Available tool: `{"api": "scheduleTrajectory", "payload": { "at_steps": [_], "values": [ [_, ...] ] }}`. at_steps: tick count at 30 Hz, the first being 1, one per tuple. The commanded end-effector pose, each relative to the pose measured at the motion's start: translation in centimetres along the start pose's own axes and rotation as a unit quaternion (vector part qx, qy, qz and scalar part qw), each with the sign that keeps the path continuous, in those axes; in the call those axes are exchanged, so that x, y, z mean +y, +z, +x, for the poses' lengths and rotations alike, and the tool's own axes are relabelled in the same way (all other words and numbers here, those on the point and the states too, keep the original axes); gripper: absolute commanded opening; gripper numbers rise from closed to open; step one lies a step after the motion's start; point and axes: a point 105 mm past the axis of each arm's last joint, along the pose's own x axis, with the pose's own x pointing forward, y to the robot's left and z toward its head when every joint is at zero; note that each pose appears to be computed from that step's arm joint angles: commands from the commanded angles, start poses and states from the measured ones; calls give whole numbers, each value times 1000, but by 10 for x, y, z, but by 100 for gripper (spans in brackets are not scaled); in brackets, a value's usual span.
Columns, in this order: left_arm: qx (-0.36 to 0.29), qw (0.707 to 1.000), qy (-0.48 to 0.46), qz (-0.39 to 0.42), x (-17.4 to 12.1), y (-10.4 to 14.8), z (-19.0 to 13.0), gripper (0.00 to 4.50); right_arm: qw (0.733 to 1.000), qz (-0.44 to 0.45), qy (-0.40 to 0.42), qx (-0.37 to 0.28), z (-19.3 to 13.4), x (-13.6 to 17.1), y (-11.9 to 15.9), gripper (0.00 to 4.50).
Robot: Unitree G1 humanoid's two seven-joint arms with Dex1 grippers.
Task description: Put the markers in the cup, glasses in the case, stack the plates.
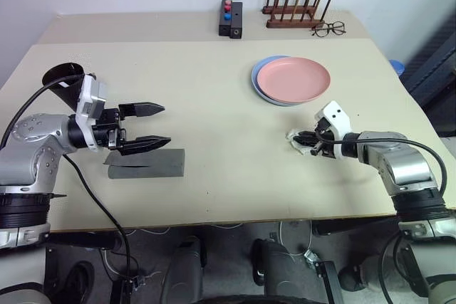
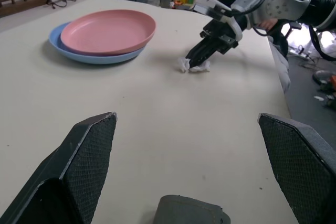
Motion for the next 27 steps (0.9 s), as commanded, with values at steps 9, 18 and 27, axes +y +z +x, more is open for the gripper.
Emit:
{"api": "scheduleTrajectory", "payload": {
  "at_steps": [9,18,27],
  "values": [
    [-42,997,50,43,15,23,0,450,964,4,-147,-222,-18,-68,132,5],
    [-45,995,75,46,20,25,2,450,958,-26,-227,-175,21,-89,112,173],
    [-65,993,89,38,22,30,0,450,945,-23,-266,-189,-3,-109,117,442]
  ]
}}
